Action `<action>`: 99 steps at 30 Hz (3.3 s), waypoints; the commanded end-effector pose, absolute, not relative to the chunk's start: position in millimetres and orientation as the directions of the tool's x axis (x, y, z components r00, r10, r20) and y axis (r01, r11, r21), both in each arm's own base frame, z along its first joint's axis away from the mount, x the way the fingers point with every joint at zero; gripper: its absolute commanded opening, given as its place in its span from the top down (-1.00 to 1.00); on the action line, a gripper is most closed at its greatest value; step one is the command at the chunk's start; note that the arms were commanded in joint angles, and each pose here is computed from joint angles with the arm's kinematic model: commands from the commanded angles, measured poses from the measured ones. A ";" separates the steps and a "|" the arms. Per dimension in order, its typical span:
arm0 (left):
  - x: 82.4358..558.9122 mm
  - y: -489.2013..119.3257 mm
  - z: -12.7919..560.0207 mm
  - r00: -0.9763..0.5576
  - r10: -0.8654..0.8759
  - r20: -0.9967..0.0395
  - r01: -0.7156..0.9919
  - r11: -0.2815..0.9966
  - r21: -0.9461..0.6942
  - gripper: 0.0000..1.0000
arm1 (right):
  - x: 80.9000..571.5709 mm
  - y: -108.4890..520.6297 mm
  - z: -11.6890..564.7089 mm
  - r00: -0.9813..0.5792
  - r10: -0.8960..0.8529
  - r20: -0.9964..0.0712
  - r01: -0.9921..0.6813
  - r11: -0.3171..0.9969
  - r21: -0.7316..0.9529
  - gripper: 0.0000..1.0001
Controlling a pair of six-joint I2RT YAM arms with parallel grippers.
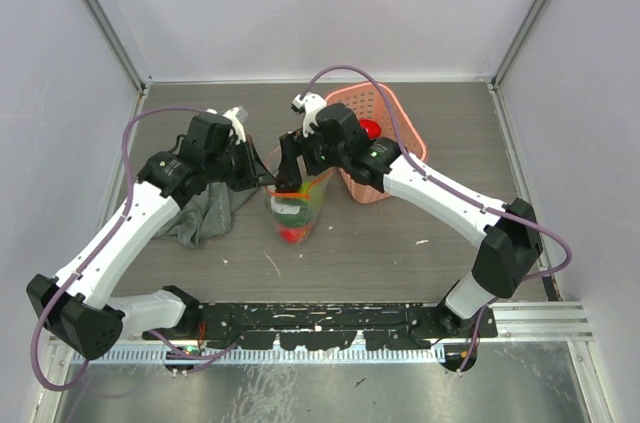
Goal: Place the food in the zip-top bag and seal the zipper
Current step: Place the fake fruit in the zipper food storage bag, then pick up the fake fruit from the bin.
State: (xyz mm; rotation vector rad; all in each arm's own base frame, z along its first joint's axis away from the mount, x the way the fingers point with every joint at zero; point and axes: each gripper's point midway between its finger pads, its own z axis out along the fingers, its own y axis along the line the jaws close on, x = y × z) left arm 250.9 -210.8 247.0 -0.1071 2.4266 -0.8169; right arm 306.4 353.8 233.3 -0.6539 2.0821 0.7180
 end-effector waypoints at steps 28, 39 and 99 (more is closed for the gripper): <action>252.2 -208.5 263.3 -0.796 -0.251 -0.552 0.147 0.803 -0.577 1.00 | 341.5 247.5 329.7 -0.318 -0.107 -0.942 -0.555 0.827 0.094 -0.81; 252.7 -207.9 261.6 -0.796 -0.245 -0.554 0.148 0.808 -0.570 1.00 | 392.8 178.6 282.0 -0.429 -0.114 -0.896 -0.299 0.954 0.022 -0.81; 255.7 -210.4 248.1 -0.817 -0.232 -0.527 0.129 0.818 -0.561 1.00 | 465.5 139.6 56.3 -0.716 -0.347 -0.606 -0.162 0.927 -0.339 -0.32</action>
